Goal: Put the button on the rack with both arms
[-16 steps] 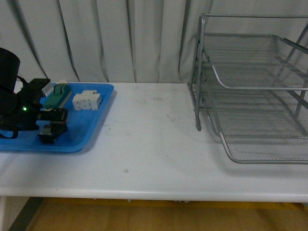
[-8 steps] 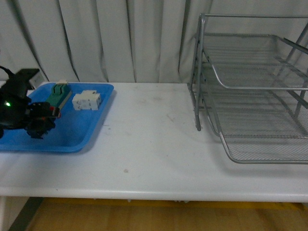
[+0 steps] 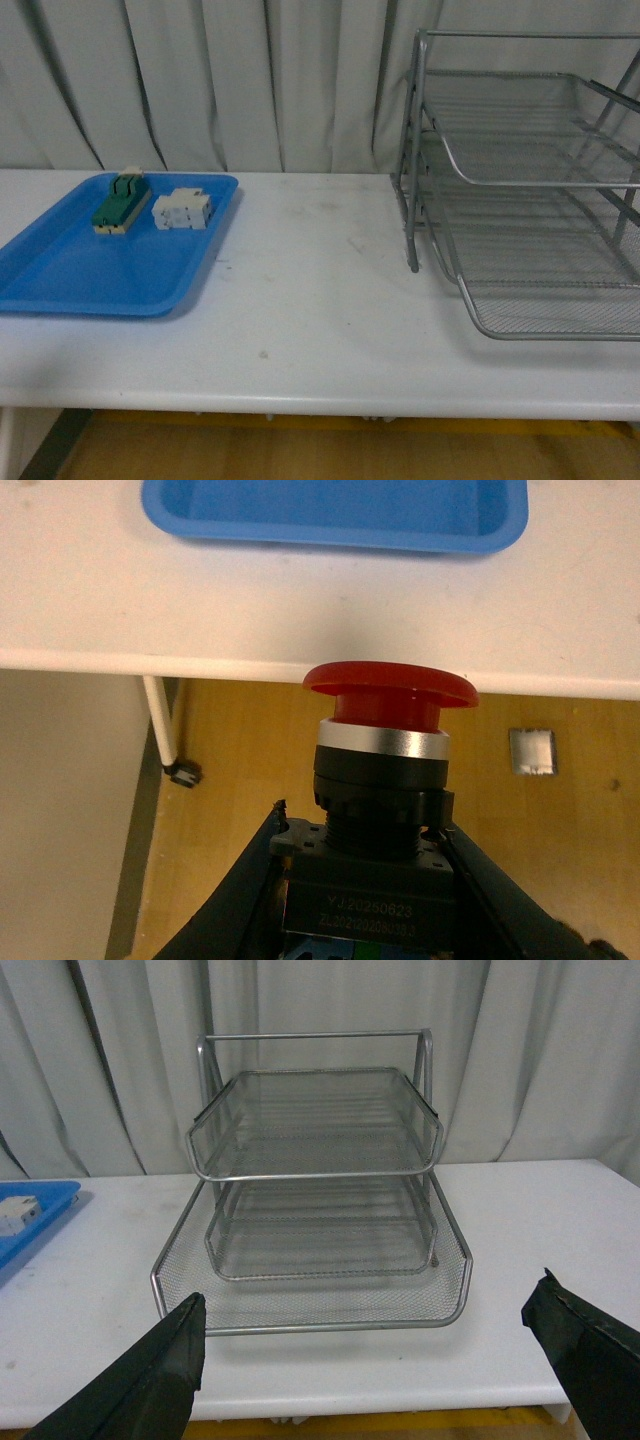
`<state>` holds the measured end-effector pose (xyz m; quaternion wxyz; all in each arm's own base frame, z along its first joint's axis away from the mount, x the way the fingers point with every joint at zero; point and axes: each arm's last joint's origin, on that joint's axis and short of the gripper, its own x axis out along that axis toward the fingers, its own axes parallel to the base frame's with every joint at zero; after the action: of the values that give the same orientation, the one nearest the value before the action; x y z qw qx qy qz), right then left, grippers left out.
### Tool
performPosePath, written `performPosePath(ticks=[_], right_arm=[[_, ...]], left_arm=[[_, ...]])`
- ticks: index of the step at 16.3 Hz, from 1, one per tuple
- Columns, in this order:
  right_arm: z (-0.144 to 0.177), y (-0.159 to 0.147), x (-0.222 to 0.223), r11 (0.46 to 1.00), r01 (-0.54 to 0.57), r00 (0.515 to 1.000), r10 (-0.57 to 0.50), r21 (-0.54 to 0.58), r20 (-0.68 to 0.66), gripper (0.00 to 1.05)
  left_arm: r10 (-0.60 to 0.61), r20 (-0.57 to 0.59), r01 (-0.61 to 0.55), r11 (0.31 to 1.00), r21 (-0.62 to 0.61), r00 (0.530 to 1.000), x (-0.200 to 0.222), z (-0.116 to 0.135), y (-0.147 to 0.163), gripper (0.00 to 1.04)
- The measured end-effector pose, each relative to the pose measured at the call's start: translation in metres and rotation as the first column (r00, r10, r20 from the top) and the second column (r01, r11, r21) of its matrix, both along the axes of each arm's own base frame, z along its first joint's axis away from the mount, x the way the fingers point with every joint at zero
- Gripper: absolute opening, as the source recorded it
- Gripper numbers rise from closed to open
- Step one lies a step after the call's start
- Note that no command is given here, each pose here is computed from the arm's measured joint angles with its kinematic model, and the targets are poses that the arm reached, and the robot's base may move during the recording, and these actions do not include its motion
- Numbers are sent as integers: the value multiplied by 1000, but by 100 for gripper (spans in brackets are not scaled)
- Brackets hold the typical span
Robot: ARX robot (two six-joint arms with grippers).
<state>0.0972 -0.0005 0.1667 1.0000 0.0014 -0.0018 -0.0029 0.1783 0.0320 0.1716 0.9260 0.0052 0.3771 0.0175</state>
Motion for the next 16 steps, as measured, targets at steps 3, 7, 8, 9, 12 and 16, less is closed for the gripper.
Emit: performPosePath(ticks=[3, 7, 8, 9, 12, 16], right_arm=[[0, 0, 0, 1000, 0, 1000, 0, 0, 0, 98], [0, 0, 0, 1000, -2, 1000, 2, 0, 1, 98], [0, 0, 0, 1000, -1, 1000, 1, 0, 0, 98], [0, 0, 0, 1000, -1, 1000, 1, 0, -2, 98], [0, 0, 0, 1000, -1, 1000, 1, 0, 1, 98], [0, 0, 0, 1000, -1, 1000, 1, 0, 0, 98]], left_arm=[[-9, 162, 4, 1000, 31, 987, -11, 24, -3, 36], [-6, 133, 2, 1000, 26, 991, -10, 20, -3, 36], [2, 133, -6, 1000, 29, 991, -10, 20, -2, 36], [-3, 133, -1, 1000, 27, 991, -10, 20, -2, 36], [-3, 133, -1, 1000, 28, 991, -10, 20, -2, 36], [-5, 135, 2, 1000, 27, 991, -10, 20, -3, 36]])
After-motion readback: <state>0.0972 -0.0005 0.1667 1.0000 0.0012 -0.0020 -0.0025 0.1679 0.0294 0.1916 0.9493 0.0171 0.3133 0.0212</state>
